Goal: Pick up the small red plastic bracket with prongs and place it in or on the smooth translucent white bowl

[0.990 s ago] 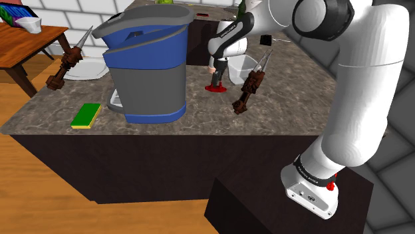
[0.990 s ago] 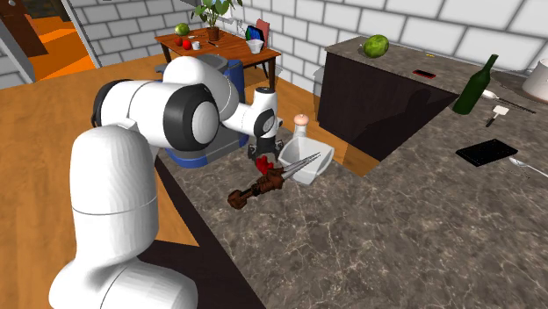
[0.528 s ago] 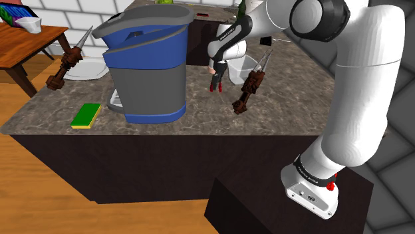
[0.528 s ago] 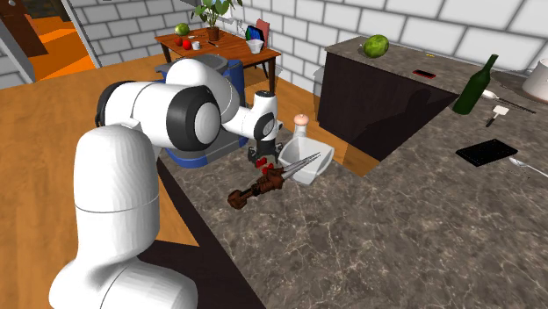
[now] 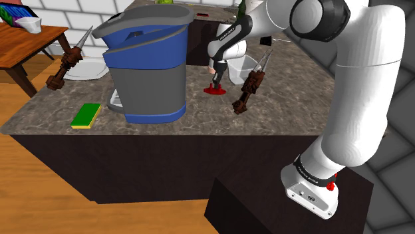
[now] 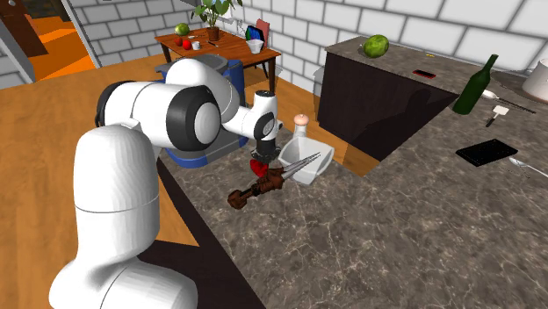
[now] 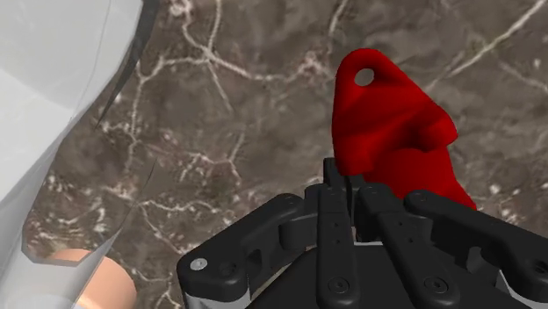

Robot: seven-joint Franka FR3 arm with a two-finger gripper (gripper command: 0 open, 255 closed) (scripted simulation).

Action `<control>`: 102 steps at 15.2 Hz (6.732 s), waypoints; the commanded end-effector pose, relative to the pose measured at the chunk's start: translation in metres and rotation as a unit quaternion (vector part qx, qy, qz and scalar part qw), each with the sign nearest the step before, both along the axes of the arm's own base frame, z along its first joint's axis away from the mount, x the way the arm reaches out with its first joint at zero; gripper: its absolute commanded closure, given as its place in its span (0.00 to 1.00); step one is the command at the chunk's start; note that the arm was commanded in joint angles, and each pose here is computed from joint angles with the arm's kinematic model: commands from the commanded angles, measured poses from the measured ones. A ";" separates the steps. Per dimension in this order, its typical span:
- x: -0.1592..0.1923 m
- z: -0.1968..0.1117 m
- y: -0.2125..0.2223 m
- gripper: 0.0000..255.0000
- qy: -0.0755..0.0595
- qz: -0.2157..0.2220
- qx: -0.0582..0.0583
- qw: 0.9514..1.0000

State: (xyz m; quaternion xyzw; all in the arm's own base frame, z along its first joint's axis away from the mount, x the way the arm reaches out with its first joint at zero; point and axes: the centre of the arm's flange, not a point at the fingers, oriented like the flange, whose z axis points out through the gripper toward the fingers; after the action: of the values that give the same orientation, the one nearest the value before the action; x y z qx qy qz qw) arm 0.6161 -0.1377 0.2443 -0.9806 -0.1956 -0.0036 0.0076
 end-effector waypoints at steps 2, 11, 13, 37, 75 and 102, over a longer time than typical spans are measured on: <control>0.000 -0.001 0.000 1.00 0.001 0.000 0.000 1.000; 0.004 0.014 0.050 0.00 0.008 0.067 -0.014 0.998; 0.004 0.003 0.050 0.00 0.008 0.067 -0.014 0.998; 0.004 -0.005 0.050 1.00 0.008 0.067 -0.014 0.998; -0.017 0.014 0.045 1.00 0.015 0.062 0.002 0.998; -0.017 0.156 0.045 1.00 0.015 0.062 0.002 0.998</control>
State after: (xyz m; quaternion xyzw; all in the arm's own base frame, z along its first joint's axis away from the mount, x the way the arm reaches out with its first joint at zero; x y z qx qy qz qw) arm 0.5986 -0.0918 0.3939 -0.9664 -0.2563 0.0113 0.0128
